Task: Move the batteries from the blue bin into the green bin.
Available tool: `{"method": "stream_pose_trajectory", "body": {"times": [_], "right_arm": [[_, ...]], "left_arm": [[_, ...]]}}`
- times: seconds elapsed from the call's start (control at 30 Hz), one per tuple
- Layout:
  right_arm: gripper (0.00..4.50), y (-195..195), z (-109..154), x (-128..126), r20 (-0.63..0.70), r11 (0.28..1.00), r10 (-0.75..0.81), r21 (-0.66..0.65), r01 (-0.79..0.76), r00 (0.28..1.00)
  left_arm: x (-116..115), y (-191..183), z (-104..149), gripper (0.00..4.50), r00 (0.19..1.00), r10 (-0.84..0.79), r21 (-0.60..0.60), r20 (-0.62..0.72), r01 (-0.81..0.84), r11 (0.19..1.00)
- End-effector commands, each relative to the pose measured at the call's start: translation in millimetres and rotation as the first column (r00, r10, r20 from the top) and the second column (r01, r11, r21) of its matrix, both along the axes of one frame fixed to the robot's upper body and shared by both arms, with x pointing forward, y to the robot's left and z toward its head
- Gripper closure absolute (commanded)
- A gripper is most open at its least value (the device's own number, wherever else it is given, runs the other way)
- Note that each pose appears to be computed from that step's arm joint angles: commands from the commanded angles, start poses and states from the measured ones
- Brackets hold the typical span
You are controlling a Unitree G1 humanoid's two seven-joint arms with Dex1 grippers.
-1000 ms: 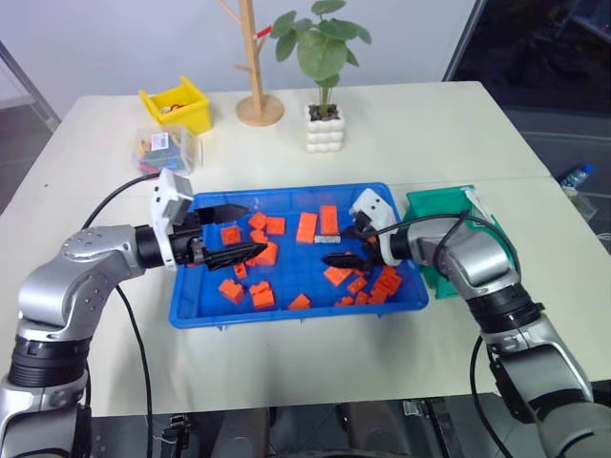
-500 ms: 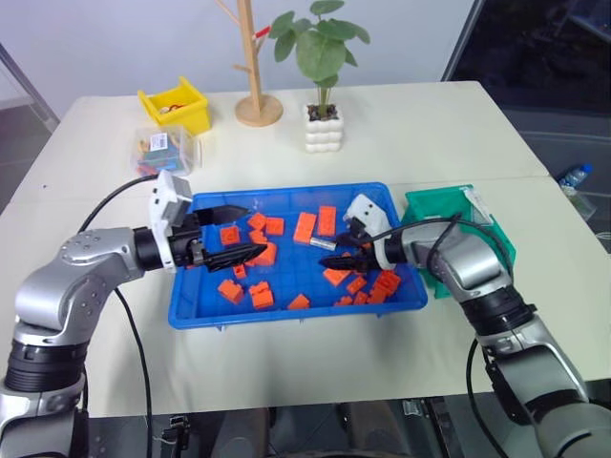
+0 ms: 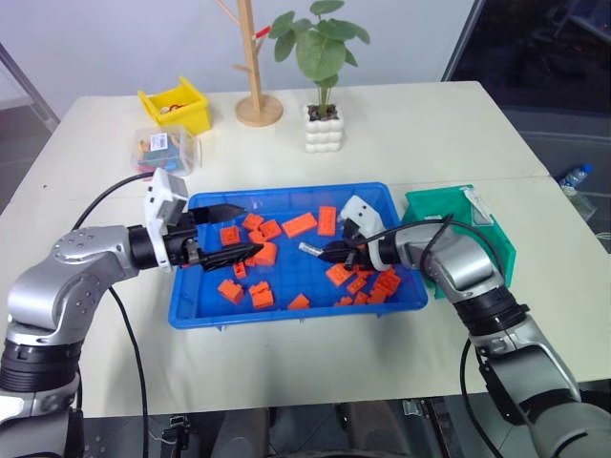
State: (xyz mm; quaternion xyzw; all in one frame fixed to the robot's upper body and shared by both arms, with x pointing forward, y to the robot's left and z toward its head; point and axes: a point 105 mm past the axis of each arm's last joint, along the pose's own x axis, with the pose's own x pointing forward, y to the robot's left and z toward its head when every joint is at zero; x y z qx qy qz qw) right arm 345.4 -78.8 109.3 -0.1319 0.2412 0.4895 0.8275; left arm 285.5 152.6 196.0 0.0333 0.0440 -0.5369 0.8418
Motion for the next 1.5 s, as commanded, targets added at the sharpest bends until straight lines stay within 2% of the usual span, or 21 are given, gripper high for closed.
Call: {"method": "stream_pose_trajectory", "body": {"times": [0.03, 0.1, 0.2, 0.27, 0.37, 0.57, 0.8, 0.97, 1.03, 1.1, 1.27, 1.33, 1.4, 1.43, 1.5], "right_arm": [[4.41, -6.1, 25.1, 8.9, 0.075, 1.0, -0.027, 0.011, 0.026, 0.997], [4.41, -12.0, 44.8, 14.1, 0.121, 0.998, -0.053, 0.028, 0.05, 0.991], [4.41, -26.8, 96.7, 18.9, 0.228, 0.994, -0.106, 0.064, 0.093, 0.968], [4.41, -38.3, 122.1, 15.0, 0.279, 0.991, -0.13, 0.069, 0.115, 0.951], [4.41, -60.7, 139.5, 5.2, 0.318, 0.986, -0.165, 0.035, 0.163, 0.934], [4.41, -110.7, 145.3, -16.9, 0.329, 0.95, -0.28, -0.039, 0.309, 0.902], [4.41, -161.4, 125.0, -37.8, 0.299, 0.873, -0.427, -0.109, 0.475, 0.853], [4.41, -177.5, 114.1, -44.6, 0.28, 0.845, -0.475, -0.12, 0.521, 0.834], [3.37, -182.0, 108.7, -46.0, 0.275, 0.837, -0.482, -0.134, 0.53, 0.832], [2.6, -186.2, 102.8, -47.4, 0.278, 0.834, -0.475, -0.161, 0.528, 0.835], [0.09, -186.9, 101.3, -43.9, 0.299, 0.83, -0.473, -0.164, 0.533, 0.829], [0.04, -187.2, 103.4, -40.6, 0.32, 0.827, -0.473, -0.159, 0.539, 0.821], [0.04, -190.7, 117.4, -29.6, 0.374, 0.815, -0.504, -0.092, 0.572, 0.779], [0.04, -193.6, 126.2, -23.4, 0.398, 0.804, -0.53, -0.044, 0.593, 0.749], [0.04, -205.5, 157.3, -6.8, 0.464, 0.76, -0.612, 0.12, 0.639, 0.641]], "left_arm": [[-2.9, 0.1, 8.6, 0.0, 0.999, -0.009, -0.01, 0.042, 0.009, 1.0], [-2.7, -2.5, 8.9, 0.0, 0.999, -0.019, -0.015, 0.043, 0.02, 1.0], [1.1, -7.7, 10.8, 0.0, 0.998, -0.042, -0.037, 0.051, 0.044, 0.998], [4.3, -11.5, 12.4, 0.0, 0.996, -0.063, -0.049, 0.056, 0.066, 0.997], [12.8, -19.0, 16.8, 0.0, 0.993, -0.095, -0.076, 0.067, 0.1, 0.992], [31.5, -41.7, 20.8, 0.0, 0.978, -0.196, -0.122, 0.078, 0.204, 0.971], [43.0, -61.5, 18.3, 0.0, 0.956, -0.282, -0.114, 0.085, 0.29, 0.95], [43.8, -66.2, 15.8, 0.0, 0.947, -0.31, -0.101, 0.088, 0.318, 0.943], [44.1, -66.5, 14.8, 0.0, 0.945, -0.313, -0.089, 0.092, 0.321, 0.943], [44.6, -65.9, 15.0, 0.0, 0.945, -0.312, -0.083, 0.095, 0.32, 0.944], [45.4, -62.4, 16.6, 0.0, 0.95, -0.295, -0.082, 0.107, 0.304, 0.949], [46.4, -59.8, 17.5, 0.0, 0.954, -0.276, -0.082, 0.119, 0.286, 0.955], [49.3, -54.1, 22.4, 0.0, 0.961, -0.236, -0.083, 0.146, 0.25, 0.965], [51.8, -50.2, 25.7, 0.0, 0.964, -0.209, -0.086, 0.164, 0.224, 0.971], [65.1, -30.7, 41.7, 0.0, 0.971, -0.074, -0.112, 0.229, 0.102, 0.988]]}}
